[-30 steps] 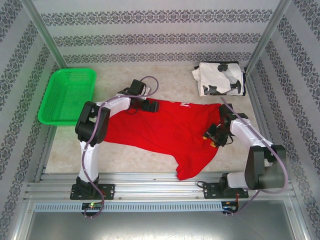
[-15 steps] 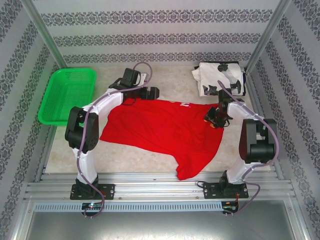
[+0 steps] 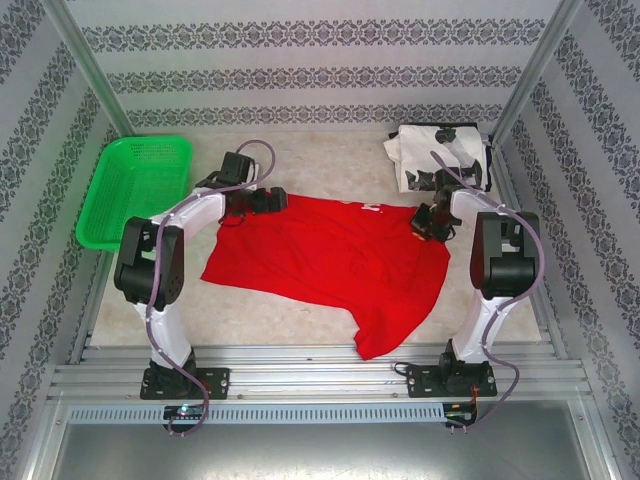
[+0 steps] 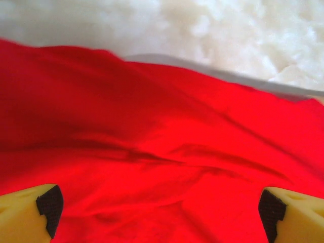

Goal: Fold and stack the t-shirts

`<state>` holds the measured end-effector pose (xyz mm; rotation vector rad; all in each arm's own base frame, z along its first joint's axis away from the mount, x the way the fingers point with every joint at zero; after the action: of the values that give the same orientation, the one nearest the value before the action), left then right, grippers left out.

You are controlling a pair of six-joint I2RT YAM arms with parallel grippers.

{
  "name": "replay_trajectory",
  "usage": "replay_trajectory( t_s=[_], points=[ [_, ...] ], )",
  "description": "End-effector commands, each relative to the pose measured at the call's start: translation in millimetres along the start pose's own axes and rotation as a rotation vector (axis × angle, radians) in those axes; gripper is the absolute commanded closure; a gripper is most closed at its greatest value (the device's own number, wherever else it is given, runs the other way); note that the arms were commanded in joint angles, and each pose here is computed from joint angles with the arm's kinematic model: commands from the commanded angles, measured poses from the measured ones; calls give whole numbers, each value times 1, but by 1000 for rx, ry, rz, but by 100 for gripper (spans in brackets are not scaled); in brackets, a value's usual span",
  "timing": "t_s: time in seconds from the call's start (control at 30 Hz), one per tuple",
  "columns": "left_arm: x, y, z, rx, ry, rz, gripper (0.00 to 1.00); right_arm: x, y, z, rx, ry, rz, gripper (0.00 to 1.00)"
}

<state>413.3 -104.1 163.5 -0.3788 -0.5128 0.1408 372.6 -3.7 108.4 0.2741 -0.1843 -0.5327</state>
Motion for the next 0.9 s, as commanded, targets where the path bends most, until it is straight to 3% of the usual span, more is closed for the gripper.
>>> replay_trajectory(
  t_s=[0.0,0.3,0.43,0.5,0.6,0.7,0.87],
  points=[
    [1,12,22,80,-35,53,0,14,-10,6,-68,-34,25,100],
    [-23,40,24,268,-3,138,0,32,-10,16,-97,-86,57,100],
    [-22,48,26,264,-18,178,0,40,-13,19,-117,-99,76,98],
    [-21,49,23,263,-10,170,0,45,-12,17,-104,-79,75,89],
    [-26,49,22,250,5,173,0,46,-16,20,-146,-107,58,83],
    [-34,49,25,231,17,185,0,41,-17,35,-158,-161,36,65],
    [-54,47,45,197,81,198,0,4,-4,71,-70,-166,69,49]
  ],
)
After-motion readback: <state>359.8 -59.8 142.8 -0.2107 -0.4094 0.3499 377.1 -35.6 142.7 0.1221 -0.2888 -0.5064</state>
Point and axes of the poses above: each hand's point on the last joint's axis, 136 mm out from that joint toward the fingers, its own z axis back along the fingers, its own y axis along the line the jaws close on, x = y × z, the point moved 9 cm from there along z, back along the fingers, and after that the axes turned 4 degrees about z, right-handed, at the moved point
